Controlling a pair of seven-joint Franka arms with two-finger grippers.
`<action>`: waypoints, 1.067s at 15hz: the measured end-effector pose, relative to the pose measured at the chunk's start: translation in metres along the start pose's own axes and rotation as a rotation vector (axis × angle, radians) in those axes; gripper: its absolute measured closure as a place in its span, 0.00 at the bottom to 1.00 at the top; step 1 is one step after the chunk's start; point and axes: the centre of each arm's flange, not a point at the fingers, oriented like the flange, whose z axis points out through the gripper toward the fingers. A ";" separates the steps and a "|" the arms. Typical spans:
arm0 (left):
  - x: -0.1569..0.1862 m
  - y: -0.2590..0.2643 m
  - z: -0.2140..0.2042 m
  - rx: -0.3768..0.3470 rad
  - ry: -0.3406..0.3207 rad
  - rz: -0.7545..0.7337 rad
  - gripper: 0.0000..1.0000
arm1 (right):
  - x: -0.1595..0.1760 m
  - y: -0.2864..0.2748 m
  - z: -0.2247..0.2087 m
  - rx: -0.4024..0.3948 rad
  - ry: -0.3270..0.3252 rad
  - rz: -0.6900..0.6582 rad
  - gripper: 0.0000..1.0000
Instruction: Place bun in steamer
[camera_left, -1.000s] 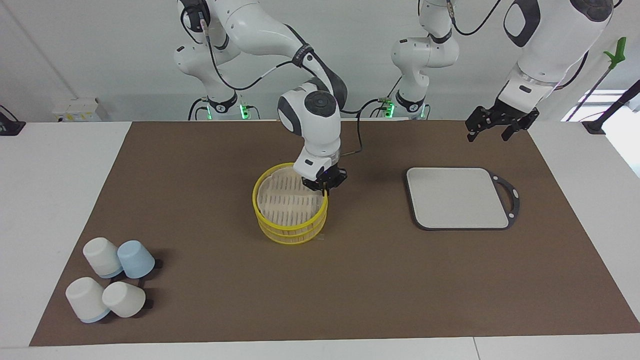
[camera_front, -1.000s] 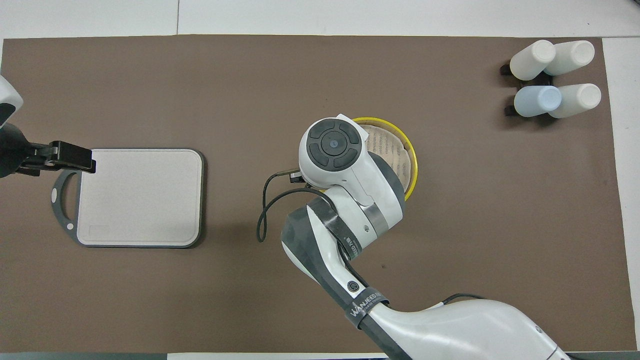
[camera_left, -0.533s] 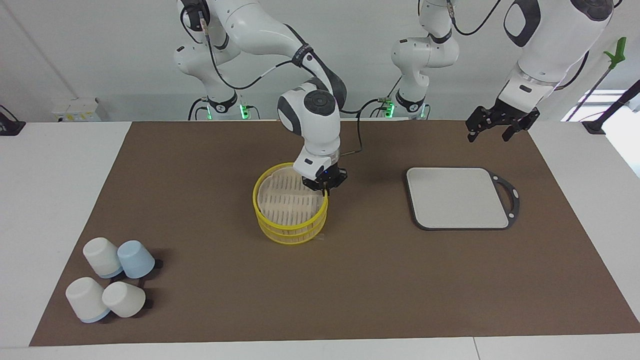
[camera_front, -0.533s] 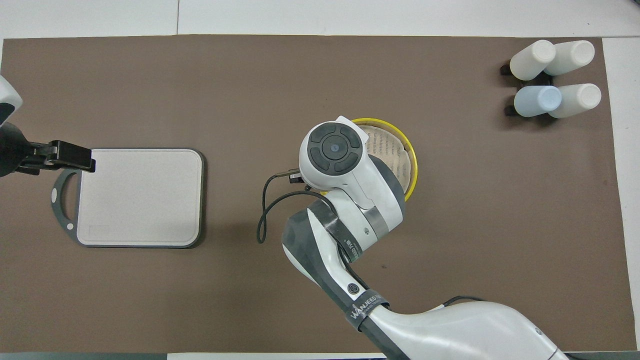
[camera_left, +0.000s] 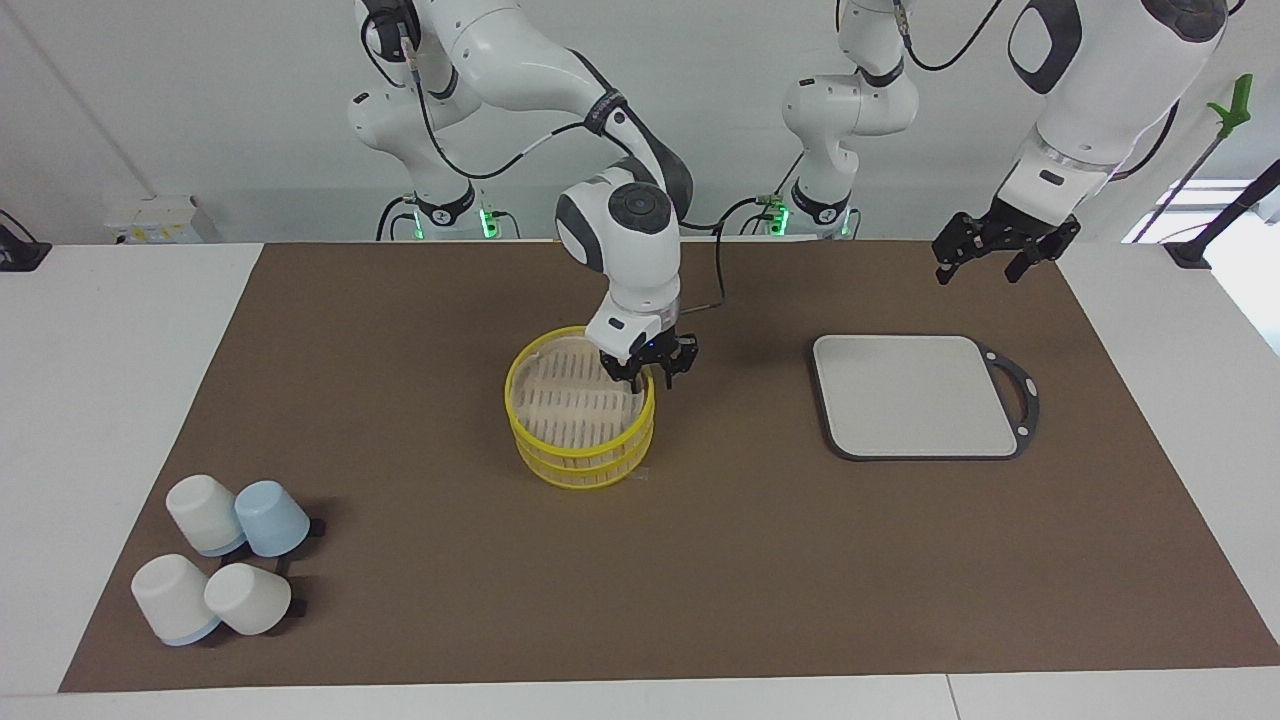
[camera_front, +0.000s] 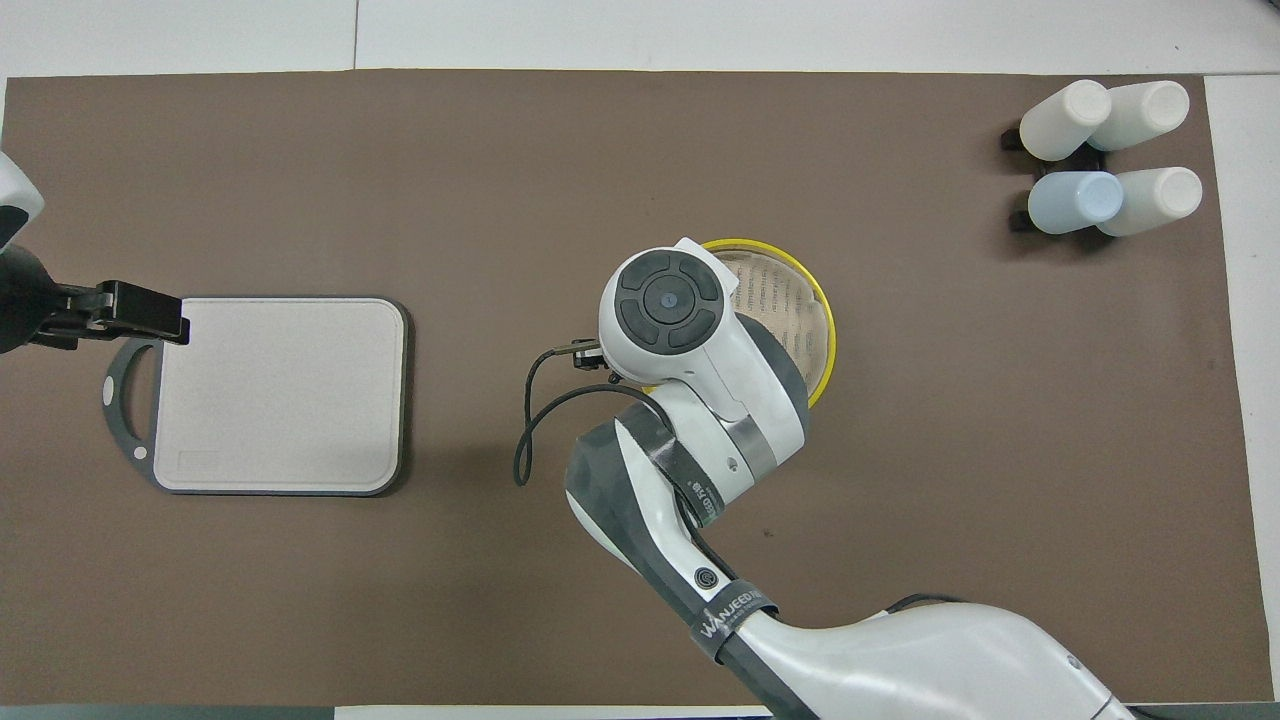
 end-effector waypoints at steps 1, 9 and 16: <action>0.000 0.000 0.000 0.000 0.000 0.000 0.00 | 0.003 0.004 -0.002 0.000 0.006 0.009 0.20; 0.000 -0.001 0.000 0.000 0.003 -0.001 0.00 | 0.035 0.199 -0.129 -0.035 -0.057 0.245 0.00; 0.000 -0.001 0.000 0.000 0.004 -0.002 0.00 | 0.004 0.306 -0.196 -0.032 -0.130 0.212 0.00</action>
